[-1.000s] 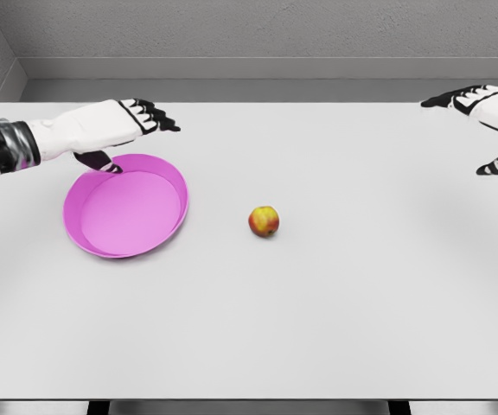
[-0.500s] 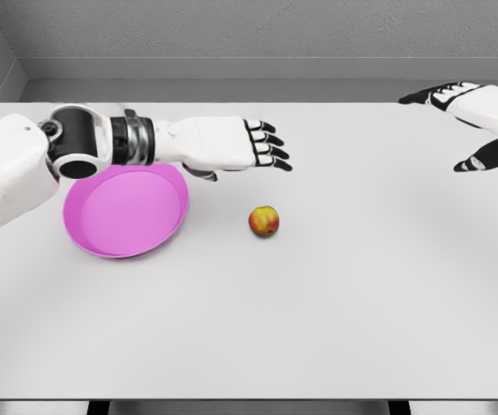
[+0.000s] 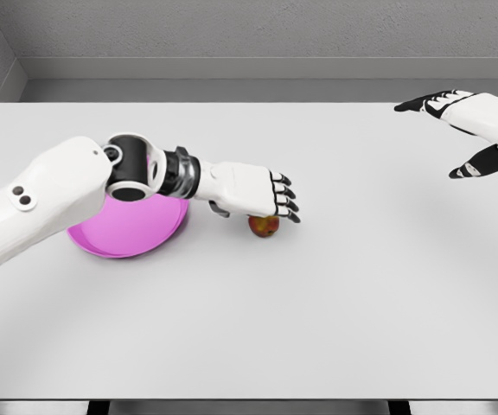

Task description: Put the apple on the plate with both arms

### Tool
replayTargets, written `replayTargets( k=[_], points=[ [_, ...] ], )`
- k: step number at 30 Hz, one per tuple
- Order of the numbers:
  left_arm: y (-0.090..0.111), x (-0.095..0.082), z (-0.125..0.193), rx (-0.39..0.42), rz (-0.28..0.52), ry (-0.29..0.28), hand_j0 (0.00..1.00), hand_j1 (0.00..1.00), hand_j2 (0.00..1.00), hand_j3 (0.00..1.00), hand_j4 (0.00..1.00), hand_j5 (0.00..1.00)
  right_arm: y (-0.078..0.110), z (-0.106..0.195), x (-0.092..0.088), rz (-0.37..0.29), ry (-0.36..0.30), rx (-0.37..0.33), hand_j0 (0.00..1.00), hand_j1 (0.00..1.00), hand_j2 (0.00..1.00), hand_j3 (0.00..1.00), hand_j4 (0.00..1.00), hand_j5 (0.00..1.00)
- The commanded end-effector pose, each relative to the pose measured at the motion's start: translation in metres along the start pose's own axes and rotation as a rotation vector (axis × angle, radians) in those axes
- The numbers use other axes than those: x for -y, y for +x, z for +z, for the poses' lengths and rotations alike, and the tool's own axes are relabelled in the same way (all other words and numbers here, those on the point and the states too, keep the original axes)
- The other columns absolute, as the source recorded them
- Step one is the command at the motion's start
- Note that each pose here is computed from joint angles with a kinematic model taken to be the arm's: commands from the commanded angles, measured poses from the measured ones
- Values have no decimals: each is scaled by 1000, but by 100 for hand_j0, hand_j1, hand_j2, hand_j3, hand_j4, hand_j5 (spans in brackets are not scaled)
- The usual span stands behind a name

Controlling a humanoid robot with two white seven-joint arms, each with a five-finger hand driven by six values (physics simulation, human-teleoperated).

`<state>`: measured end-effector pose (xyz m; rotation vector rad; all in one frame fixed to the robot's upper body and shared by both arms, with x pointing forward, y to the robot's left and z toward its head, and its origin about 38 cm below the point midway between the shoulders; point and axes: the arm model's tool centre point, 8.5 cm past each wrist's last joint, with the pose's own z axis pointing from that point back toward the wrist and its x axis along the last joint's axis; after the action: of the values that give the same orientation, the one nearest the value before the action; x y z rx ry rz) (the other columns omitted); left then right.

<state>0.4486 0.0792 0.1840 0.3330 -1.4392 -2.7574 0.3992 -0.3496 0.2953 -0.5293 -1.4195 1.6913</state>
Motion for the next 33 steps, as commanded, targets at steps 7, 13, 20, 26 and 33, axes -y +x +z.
replayTargets(
  k=[7, 13, 20, 26, 33],
  points=[
    [15, -4, -4, 41, -29, -1, 100, 100, 100, 100, 100, 100, -1, 2, 1, 2, 2, -5, 100, 100, 100, 100, 100, 100],
    [21, 2, -12, 67, -43, -53, 100, 100, 100, 100, 100, 100, -1, 2, 1, 3, 3, -5, 100, 100, 100, 100, 100, 100],
    [18, 3, -14, 61, -48, -105, 100, 100, 100, 100, 100, 100, -1, 1, 1, 0, 1, -2, 100, 100, 100, 100, 100, 100],
    [13, -4, -11, 48, -57, -99, 100, 100, 100, 100, 100, 100, 0, 1, 0, 0, 2, -2, 100, 100, 100, 100, 100, 100],
    [15, -8, -20, 58, -57, -93, 86, 86, 86, 86, 86, 86, -1, 1, 0, 2, 3, -4, 100, 100, 100, 100, 100, 100]
  ],
)
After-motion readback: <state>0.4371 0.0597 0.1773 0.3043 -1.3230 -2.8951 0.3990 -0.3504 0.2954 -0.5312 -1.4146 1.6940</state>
